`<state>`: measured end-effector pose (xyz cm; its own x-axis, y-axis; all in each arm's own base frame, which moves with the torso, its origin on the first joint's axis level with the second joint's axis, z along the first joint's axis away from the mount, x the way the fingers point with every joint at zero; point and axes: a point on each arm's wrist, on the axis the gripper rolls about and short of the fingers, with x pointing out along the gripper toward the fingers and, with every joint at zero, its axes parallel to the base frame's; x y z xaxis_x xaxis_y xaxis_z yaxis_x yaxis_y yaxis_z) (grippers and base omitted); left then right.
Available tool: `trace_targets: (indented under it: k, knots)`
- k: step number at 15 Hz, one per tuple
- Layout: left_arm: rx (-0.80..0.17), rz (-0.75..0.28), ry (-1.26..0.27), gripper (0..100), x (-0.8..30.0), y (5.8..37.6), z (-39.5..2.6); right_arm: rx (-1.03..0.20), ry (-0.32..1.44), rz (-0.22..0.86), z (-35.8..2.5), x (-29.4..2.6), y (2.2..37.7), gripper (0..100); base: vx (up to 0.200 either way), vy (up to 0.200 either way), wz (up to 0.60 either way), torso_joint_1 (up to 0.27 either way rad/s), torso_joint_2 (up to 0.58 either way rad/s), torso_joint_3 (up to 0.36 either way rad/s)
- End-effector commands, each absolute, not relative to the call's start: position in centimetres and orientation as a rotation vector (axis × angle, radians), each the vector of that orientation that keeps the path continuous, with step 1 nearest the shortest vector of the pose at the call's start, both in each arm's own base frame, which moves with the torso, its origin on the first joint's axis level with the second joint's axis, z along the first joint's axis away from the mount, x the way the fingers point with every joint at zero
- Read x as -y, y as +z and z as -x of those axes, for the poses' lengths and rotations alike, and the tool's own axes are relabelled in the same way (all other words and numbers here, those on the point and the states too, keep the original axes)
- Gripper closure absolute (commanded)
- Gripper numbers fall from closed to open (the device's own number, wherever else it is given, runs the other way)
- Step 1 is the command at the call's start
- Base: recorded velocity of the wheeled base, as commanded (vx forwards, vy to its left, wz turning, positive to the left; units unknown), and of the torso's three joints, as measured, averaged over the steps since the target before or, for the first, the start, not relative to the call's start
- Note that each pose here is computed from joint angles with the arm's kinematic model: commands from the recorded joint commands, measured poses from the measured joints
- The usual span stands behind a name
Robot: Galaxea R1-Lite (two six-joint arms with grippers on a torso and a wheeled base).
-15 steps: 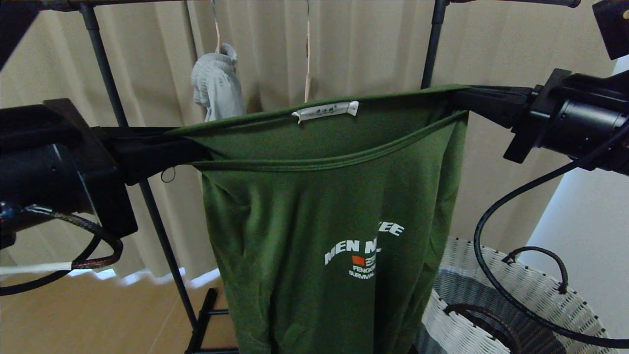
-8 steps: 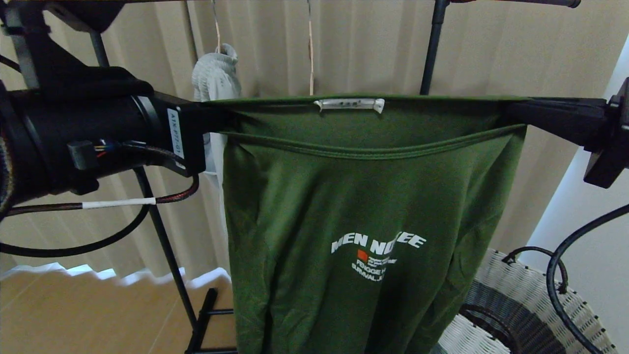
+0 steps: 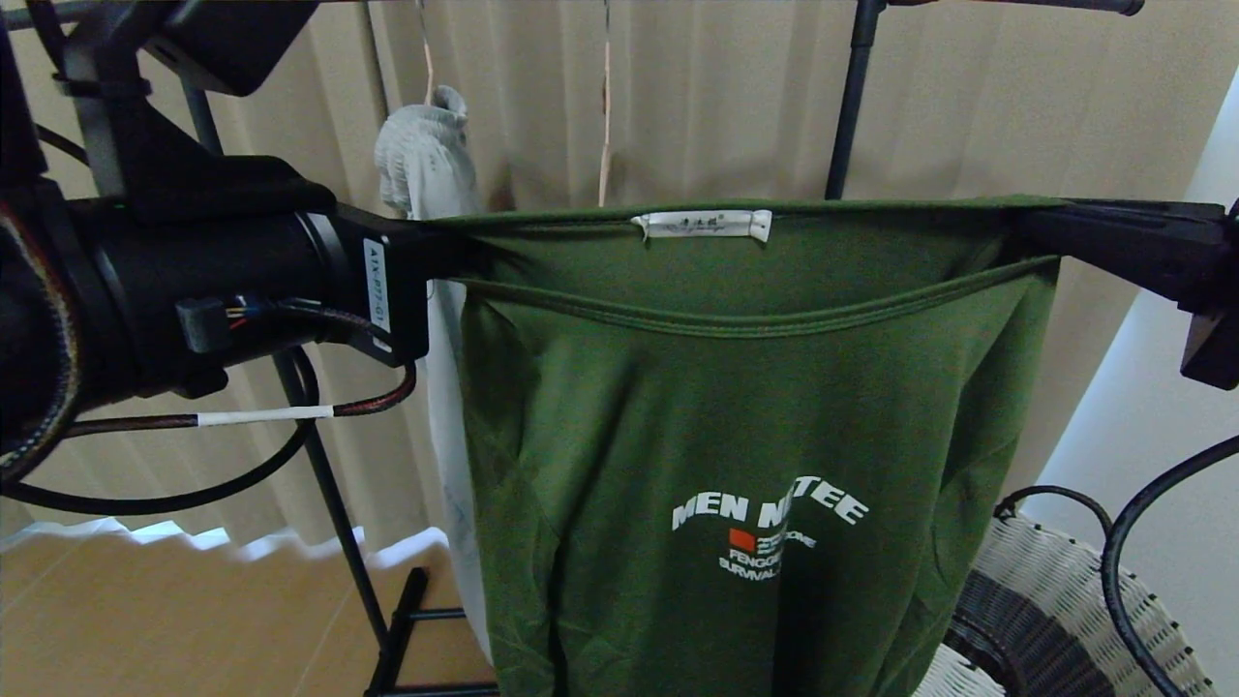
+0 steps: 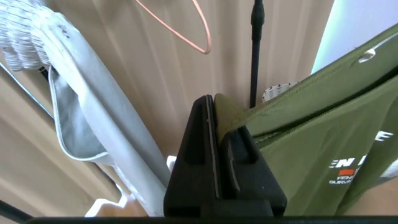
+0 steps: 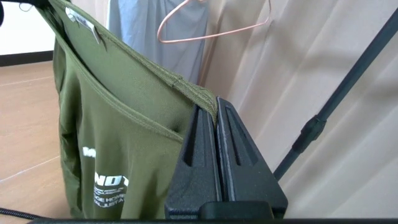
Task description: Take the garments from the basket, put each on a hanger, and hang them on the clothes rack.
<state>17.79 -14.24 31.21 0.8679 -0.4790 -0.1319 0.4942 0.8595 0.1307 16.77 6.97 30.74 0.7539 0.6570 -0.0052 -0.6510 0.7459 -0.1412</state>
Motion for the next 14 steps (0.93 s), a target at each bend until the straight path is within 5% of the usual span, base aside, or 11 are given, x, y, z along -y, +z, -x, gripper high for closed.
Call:
trace_targets:
  k: [1,5,6,14]
  knots:
    - [-0.099,-0.164,-0.512,100,14.3,31.1,-17.8,0.045,0.717,0.138,-16.8,-7.0,30.7,100,0.000,0.000,0.00,0.000,0.00,0.000]
    - [-0.099,-0.163,-0.512,100,14.3,31.1,-17.8,0.039,0.716,0.138,-16.8,-7.0,30.6,100,0.000,0.000,0.00,0.000,0.00,0.000]
    - [-0.101,-0.164,-0.512,100,14.3,31.1,-17.9,0.034,0.716,0.138,-16.8,-7.0,30.5,0,0.000,0.000,0.00,0.000,0.00,0.000]
    - [-0.142,-0.174,-0.395,100,12.5,29.8,-18.8,0.007,0.786,0.133,-15.0,-6.5,28.5,0,0.000,0.000,0.00,0.000,0.00,0.000]
